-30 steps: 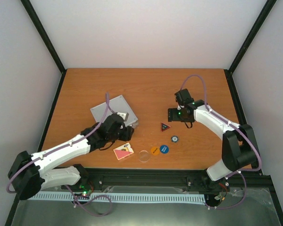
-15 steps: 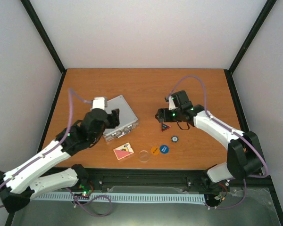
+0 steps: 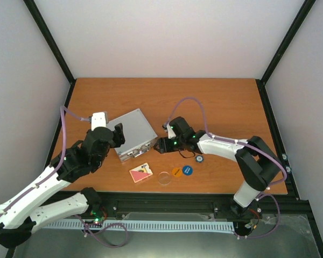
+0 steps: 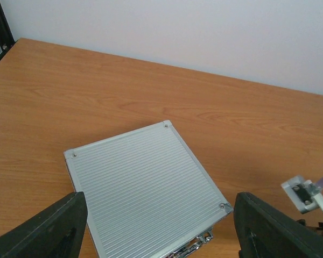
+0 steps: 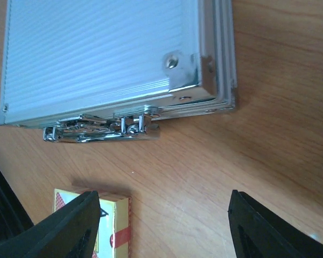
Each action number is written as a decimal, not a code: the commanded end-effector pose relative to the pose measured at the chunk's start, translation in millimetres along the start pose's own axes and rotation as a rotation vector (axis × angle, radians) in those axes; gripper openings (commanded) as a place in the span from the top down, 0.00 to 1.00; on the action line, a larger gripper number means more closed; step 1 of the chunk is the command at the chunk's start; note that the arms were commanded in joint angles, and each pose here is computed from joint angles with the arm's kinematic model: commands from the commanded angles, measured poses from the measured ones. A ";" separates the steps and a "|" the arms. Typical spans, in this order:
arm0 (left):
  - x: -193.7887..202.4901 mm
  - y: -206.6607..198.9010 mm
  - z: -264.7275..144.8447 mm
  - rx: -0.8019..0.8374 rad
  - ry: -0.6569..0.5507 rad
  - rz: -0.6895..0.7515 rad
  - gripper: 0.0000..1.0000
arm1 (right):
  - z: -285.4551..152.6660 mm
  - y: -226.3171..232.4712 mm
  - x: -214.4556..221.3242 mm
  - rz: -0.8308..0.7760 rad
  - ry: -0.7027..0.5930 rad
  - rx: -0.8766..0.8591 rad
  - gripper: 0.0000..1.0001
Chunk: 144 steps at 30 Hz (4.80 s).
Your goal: Pack up texas hold em set
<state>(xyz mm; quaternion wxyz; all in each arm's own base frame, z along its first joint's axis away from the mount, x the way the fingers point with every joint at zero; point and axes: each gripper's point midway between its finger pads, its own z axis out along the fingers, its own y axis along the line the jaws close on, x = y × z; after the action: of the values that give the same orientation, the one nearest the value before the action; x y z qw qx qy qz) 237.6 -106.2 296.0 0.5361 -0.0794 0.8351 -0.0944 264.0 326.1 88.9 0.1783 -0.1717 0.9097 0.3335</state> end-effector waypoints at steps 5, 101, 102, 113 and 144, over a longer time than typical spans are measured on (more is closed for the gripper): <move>-5.4 0.1 -6.7 0.020 -0.016 0.005 0.23 | 38.3 13.6 -6.1 0.021 -0.057 -0.024 0.34; 12.9 16.7 -14.7 0.027 0.020 -0.003 0.23 | -10.5 58.8 -58.5 -0.204 -0.044 0.131 0.84; 11.8 16.6 -15.4 0.030 0.018 -0.005 0.23 | -13.0 60.4 -61.8 -0.208 -0.052 0.134 0.84; 5.7 13.3 -21.3 0.058 0.015 -0.015 0.23 | -34.7 87.3 -97.6 -0.245 -0.127 0.121 0.89; 31.5 11.7 -11.2 0.072 0.073 -0.012 0.23 | -14.0 115.3 -178.6 -0.301 -0.144 0.149 0.88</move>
<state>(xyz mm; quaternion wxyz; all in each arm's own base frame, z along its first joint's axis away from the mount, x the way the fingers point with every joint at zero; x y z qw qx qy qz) 210.4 -95.1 275.3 0.5128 -0.0570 0.8469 -0.1283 365.4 434.1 252.2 0.3181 -0.2586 0.8755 0.2559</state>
